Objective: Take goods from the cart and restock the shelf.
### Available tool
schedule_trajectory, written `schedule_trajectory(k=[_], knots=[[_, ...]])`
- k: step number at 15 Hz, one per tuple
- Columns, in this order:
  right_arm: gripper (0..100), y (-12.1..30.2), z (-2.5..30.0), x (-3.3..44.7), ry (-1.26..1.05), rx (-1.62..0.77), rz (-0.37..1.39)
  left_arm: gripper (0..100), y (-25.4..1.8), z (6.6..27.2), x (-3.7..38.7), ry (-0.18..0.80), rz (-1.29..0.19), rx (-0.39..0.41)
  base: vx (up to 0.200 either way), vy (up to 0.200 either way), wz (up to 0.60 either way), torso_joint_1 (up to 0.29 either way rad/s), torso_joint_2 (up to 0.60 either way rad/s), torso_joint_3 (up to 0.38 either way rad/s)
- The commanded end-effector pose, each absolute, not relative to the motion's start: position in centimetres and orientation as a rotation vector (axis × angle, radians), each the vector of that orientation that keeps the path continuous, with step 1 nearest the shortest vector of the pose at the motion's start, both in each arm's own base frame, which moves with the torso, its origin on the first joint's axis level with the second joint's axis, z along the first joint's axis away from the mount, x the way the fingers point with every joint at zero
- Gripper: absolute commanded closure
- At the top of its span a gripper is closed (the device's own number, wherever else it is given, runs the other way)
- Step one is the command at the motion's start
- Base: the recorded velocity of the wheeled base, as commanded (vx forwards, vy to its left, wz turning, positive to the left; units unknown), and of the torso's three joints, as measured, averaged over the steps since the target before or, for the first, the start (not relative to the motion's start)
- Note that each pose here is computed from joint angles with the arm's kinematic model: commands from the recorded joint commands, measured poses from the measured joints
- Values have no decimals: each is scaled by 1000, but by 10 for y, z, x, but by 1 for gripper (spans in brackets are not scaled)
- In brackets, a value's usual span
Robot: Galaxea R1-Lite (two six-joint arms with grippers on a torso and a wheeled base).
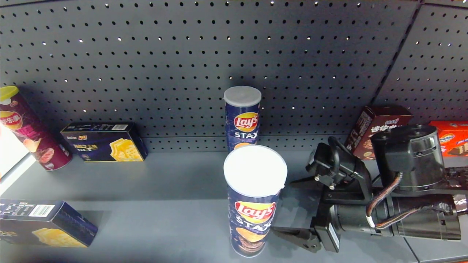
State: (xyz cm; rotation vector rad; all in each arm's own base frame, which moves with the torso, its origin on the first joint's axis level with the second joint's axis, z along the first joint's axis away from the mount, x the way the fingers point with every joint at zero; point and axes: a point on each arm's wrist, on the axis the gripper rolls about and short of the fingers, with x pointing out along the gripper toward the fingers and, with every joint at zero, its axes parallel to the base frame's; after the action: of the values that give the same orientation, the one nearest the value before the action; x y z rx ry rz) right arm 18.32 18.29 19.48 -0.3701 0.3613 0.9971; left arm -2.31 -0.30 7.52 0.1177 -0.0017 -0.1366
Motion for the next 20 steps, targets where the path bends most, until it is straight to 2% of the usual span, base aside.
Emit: schedule_trajectory(k=[1, 8, 11, 13, 15, 16, 20], knots=[[0, 185, 194, 183, 362, -372, 1002, 0, -3, 75, -23, 0, -137, 117, 0, 0, 0, 0, 0, 0], [0, 189, 204, 189, 326, -364, 987, 0, -3, 75, -23, 0, -137, 117, 0, 0, 0, 0, 0, 0], [0, 185, 238, 188, 207, -325, 972, 0, -3, 75, -23, 1, -137, 117, 0, 0, 0, 0, 0, 0], [0, 169, 268, 181, 98, -286, 930, 0, -3, 75, -23, 0, -137, 117, 0, 0, 0, 0, 0, 0], [0, 164, 274, 180, 75, -278, 917, 0, -3, 75, -23, 0, -137, 117, 0, 0, 0, 0, 0, 0], [0, 150, 291, 170, -44, -243, 885, 0, -3, 75, -23, -1, -138, 117, 0, 0, 0, 0, 0, 0], [0, 123, 298, 158, -170, -190, 788, 0, -3, 75, -23, -1, -138, 117, 0, 0, 0, 0, 0, 0]])
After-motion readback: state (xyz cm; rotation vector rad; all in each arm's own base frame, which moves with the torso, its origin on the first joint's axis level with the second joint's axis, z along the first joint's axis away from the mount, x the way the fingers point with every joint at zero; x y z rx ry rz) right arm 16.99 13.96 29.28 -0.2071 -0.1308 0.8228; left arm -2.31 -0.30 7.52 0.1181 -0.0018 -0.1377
